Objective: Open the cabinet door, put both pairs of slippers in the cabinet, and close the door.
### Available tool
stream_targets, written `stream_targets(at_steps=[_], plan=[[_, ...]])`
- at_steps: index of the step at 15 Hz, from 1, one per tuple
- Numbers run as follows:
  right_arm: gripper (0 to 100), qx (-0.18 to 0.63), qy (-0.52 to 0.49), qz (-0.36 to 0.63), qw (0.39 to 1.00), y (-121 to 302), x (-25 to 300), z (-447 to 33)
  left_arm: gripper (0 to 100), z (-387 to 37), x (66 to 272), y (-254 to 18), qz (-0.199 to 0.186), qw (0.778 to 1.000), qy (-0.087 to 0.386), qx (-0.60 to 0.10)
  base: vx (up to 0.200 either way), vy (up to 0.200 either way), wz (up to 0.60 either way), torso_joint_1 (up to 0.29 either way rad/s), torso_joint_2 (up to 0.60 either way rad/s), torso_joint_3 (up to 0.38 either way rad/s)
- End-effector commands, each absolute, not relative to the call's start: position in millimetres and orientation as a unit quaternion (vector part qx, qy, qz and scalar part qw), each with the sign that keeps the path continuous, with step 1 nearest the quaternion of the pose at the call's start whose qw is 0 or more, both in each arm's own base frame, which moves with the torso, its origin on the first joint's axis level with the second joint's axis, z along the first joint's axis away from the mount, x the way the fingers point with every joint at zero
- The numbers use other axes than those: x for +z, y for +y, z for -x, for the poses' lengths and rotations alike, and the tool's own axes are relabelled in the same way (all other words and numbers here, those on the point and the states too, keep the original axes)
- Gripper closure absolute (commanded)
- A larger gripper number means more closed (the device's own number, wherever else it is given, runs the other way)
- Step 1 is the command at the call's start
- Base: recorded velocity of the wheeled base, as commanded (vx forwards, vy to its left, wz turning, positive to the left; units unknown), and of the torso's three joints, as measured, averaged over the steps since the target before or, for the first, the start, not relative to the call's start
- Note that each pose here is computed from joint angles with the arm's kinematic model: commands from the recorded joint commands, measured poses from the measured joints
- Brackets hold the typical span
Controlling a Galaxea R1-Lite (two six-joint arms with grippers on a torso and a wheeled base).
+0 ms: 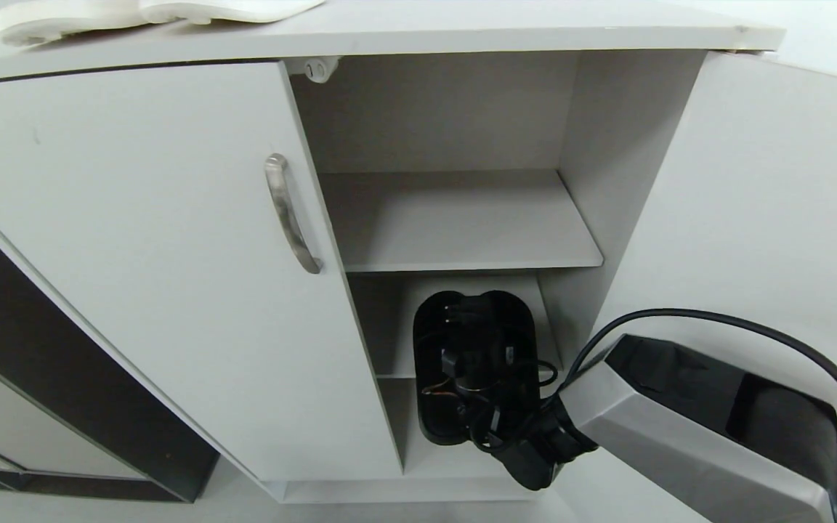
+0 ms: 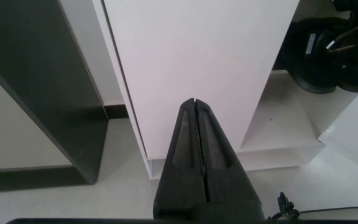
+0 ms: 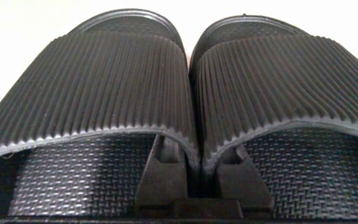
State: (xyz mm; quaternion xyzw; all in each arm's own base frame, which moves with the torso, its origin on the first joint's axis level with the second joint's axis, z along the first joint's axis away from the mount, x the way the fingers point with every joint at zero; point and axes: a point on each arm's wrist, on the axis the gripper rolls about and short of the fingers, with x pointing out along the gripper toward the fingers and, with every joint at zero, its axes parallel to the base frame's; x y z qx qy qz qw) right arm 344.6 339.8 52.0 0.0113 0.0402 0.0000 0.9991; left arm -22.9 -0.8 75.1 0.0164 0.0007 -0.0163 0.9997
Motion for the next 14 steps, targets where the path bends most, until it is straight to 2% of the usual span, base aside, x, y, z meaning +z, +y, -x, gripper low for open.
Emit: stream_targets(at_steps=[1, 3, 14], plan=[[100, -0.009, 0.040, -0.010, 0.999, 335, 45, -356, 100, 23, 75, -1, -0.016, 1.000, 0.001, -0.016, 0.200, 0.000, 0.00, 0.002, 0.00, 0.002], [100, -0.013, 0.034, -0.015, 0.999, 335, 47, -363, 100, 23, 75, -1, -0.017, 1.000, 0.001, -0.016, 0.200, 0.000, 0.00, -0.002, 0.00, 0.002], [100, -0.034, 0.045, -0.001, 0.998, 339, 54, -399, 100, 23, 75, -1, -0.009, 1.000, 0.001, -0.015, 0.000, 0.000, 0.00, 0.000, 0.00, 0.000]])
